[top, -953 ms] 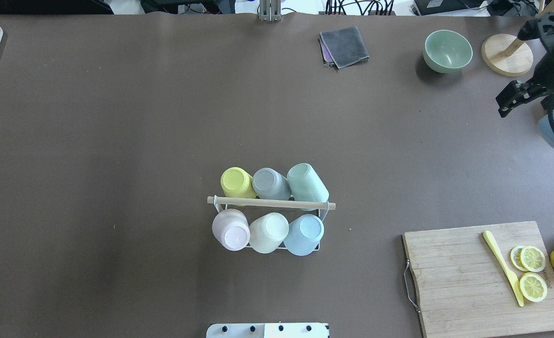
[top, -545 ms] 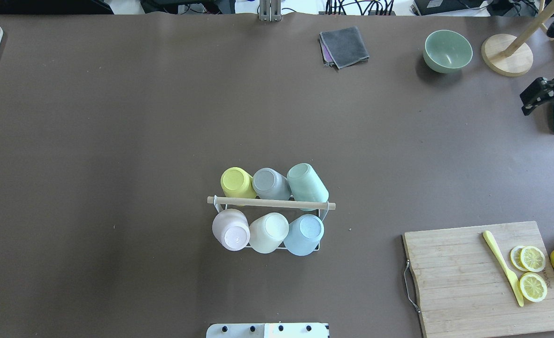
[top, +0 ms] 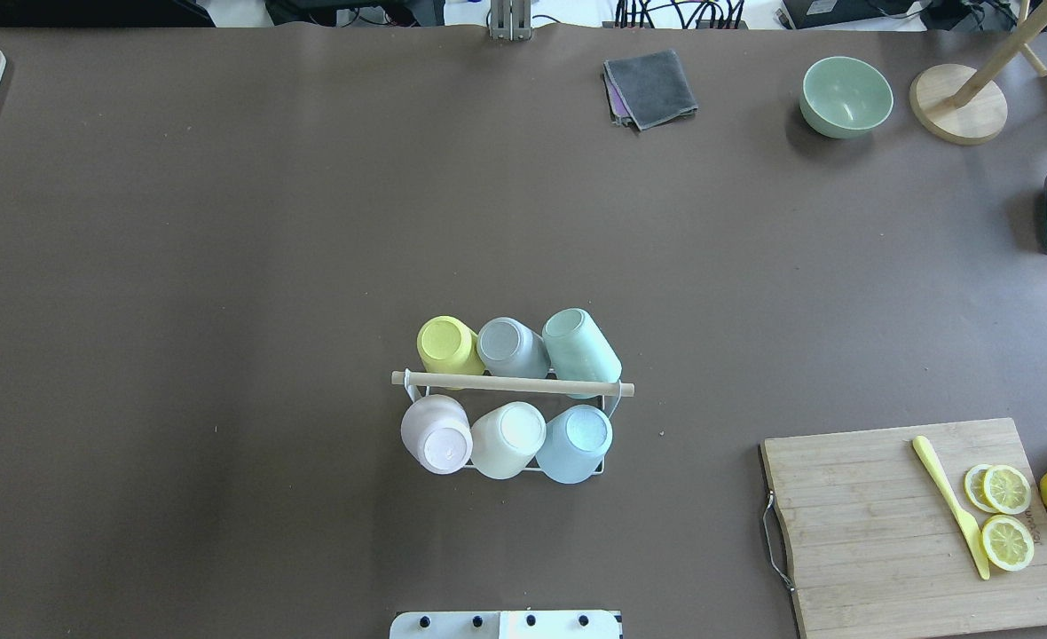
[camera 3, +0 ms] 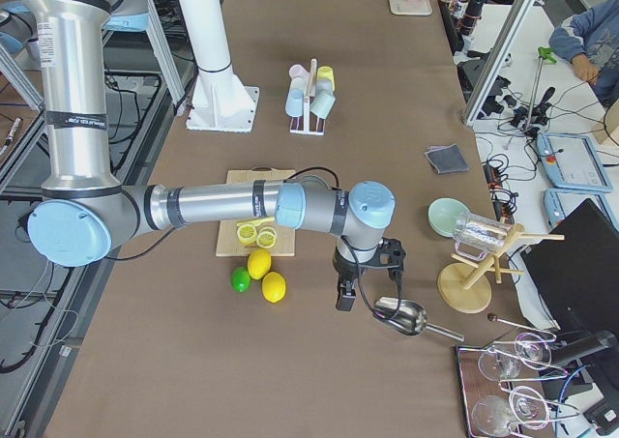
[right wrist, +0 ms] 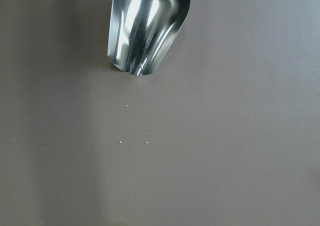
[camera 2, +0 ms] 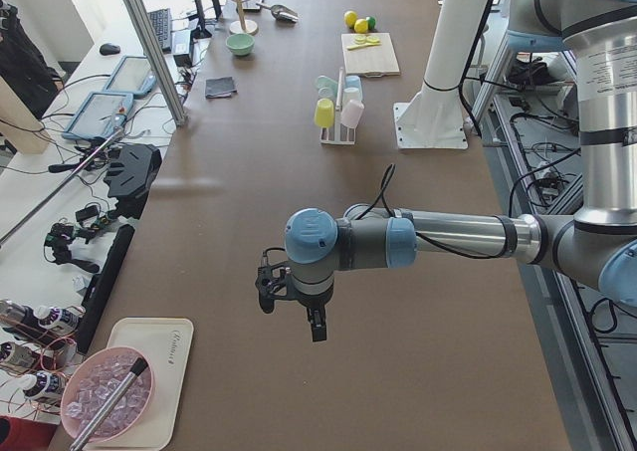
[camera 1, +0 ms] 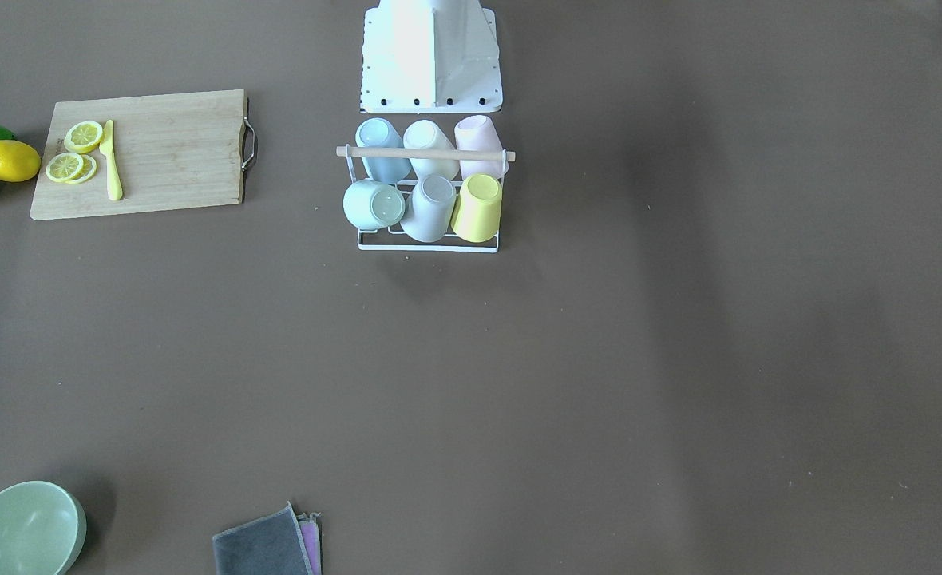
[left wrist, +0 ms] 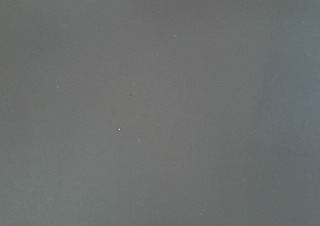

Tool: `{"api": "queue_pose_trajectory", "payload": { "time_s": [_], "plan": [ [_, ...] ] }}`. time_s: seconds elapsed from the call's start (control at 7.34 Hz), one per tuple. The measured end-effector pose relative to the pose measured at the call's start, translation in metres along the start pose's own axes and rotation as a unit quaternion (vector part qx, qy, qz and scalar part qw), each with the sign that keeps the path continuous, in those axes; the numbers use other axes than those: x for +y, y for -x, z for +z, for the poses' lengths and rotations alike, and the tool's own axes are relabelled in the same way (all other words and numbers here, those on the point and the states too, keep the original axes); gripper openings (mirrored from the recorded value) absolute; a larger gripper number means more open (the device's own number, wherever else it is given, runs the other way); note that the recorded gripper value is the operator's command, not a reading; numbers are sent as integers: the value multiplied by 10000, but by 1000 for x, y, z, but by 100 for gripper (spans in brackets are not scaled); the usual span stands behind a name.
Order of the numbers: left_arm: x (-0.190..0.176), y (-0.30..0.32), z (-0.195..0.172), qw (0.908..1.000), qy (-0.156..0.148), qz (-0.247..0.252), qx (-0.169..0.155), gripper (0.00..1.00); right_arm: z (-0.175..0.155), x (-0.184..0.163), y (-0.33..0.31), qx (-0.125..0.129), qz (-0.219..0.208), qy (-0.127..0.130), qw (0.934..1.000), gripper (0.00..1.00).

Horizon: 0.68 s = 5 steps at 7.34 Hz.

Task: Place cup on cup holder

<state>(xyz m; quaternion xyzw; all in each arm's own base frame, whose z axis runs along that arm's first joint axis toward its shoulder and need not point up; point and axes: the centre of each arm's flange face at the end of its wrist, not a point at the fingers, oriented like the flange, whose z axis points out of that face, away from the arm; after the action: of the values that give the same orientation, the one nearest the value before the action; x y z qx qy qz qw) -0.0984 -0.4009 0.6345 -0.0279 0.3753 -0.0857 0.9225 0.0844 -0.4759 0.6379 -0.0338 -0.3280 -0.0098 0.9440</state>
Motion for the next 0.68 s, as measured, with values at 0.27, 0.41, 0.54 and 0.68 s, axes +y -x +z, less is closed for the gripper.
{"api": "queue_pose_trajectory", "payload": {
  "time_s": [0.27, 0.41, 0.54, 0.68],
  "plan": [
    [0, -1, -1, 10000, -5, 10, 0, 99, 13, 33, -56, -383, 73, -210, 9990, 100],
    [0, -1, -1, 10000, -5, 13, 0, 99, 23, 37, -74, -472, 132, -259, 9985, 100],
    [0, -1, -1, 10000, -6, 16, 0, 99, 32, 33, -86, -497, 179, -258, 9983, 100],
    [0, -1, -1, 10000, -9, 20, 0, 99, 37, 28, -92, -500, 207, -246, 9982, 100]
  ]
}}
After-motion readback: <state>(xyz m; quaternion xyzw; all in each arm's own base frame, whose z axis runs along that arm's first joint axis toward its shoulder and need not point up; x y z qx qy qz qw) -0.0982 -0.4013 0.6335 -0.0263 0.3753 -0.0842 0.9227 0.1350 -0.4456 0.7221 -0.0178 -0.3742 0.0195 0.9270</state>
